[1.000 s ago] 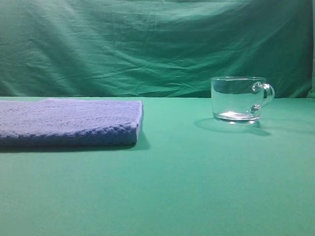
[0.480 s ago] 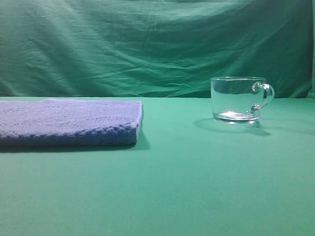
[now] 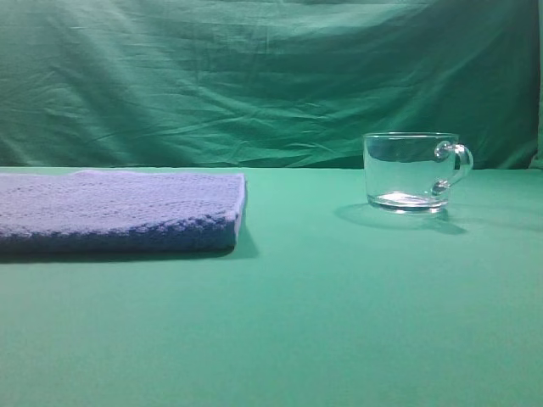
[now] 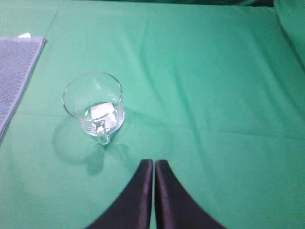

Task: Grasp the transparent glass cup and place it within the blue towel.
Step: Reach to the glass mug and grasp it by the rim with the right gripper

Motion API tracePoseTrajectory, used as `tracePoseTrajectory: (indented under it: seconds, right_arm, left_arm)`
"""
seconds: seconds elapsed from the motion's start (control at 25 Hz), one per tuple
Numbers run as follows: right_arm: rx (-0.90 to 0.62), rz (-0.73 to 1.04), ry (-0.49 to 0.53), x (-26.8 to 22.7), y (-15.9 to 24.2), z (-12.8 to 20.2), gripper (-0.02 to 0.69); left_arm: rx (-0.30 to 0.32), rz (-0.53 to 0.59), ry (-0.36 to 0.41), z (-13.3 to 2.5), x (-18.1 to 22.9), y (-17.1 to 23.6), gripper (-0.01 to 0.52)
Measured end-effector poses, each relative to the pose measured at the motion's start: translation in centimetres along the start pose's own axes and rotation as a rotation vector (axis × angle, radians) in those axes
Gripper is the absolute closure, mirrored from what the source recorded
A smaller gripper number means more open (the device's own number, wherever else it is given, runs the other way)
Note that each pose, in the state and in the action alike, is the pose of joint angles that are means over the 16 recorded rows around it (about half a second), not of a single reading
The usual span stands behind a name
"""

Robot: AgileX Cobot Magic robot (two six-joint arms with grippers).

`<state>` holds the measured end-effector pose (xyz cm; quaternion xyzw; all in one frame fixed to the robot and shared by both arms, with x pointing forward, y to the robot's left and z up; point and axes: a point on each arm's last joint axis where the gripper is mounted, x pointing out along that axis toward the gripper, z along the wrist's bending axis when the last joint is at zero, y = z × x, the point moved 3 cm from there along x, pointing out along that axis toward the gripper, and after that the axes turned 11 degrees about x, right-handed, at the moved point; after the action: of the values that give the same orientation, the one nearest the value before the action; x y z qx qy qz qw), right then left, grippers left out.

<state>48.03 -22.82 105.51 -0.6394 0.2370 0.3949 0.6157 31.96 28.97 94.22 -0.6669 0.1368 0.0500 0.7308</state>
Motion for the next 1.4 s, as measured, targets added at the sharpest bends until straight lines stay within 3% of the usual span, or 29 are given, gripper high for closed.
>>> tracePoseTrajectory:
  seconds: [0.4, 0.52, 0.6, 0.72, 1.16, 1.4]
  right_arm:
    - [-0.083, 0.251, -0.024, 8.5, -1.1, 1.7, 0.186]
    - [-0.088, 0.283, -0.025, 10.7, -1.1, 1.8, 0.117]
    - [-0.090, 0.290, -0.025, 12.1, -1.2, 1.8, 0.106]
    - [-0.093, 0.288, -0.026, 13.8, -1.2, 1.9, 0.160]
    - [-0.120, 0.226, -0.035, 16.7, -2.0, 2.3, 0.495]
    - [-0.195, 0.152, -0.077, 15.4, -4.5, 5.1, 0.564]
  left_arm:
    - [0.000, 0.000, 0.000, 0.0, 0.0, 0.0, 0.514]
    - [0.000, 0.000, 0.000, 0.0, 0.0, 0.0, 0.514]
    - [0.000, 0.000, 0.000, 0.0, 0.0, 0.0, 0.514]
    - [0.000, 0.000, 0.000, 0.0, 0.0, 0.0, 0.514]
    - [0.000, 0.000, 0.000, 0.0, 0.0, 0.0, 0.514]
    - [0.000, 0.000, 0.000, 0.0, 0.0, 0.0, 0.514]
